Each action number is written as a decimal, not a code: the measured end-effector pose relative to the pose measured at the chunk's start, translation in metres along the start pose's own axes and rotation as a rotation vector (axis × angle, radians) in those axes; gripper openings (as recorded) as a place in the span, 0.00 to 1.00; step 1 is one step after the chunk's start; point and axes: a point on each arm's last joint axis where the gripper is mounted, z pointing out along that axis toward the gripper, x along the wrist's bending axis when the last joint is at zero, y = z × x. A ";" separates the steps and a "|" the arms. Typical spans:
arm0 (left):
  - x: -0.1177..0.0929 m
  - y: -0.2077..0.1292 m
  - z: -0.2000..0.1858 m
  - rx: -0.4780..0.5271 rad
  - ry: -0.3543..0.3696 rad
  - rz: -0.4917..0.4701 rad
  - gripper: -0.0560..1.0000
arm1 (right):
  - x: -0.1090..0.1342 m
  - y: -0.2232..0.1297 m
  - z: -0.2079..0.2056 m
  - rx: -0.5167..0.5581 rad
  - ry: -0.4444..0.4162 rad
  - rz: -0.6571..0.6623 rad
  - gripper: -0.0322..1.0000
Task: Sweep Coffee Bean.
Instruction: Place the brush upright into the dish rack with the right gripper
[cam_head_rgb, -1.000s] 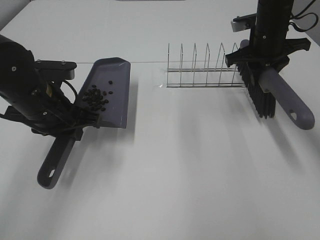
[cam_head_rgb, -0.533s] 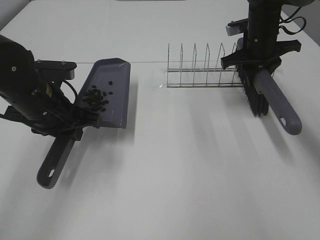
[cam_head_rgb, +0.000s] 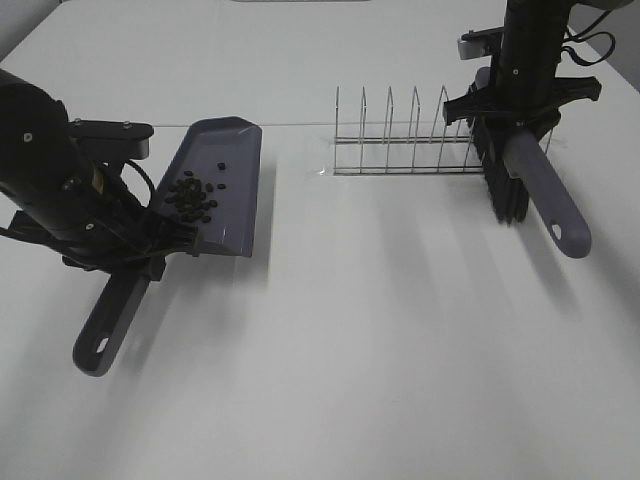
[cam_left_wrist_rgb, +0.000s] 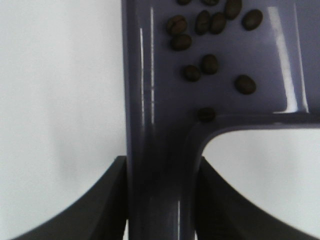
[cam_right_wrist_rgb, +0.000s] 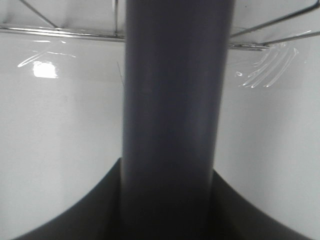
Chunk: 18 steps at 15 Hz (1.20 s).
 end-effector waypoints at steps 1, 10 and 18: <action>0.000 0.001 0.000 -0.003 -0.001 0.001 0.40 | 0.000 0.000 -0.003 -0.004 0.015 0.005 0.37; 0.000 0.001 -0.001 -0.002 0.000 0.001 0.40 | -0.007 0.000 0.021 0.054 0.064 -0.013 0.37; 0.000 0.001 -0.001 -0.002 0.000 0.001 0.40 | -0.012 0.001 0.015 0.031 0.029 -0.016 0.37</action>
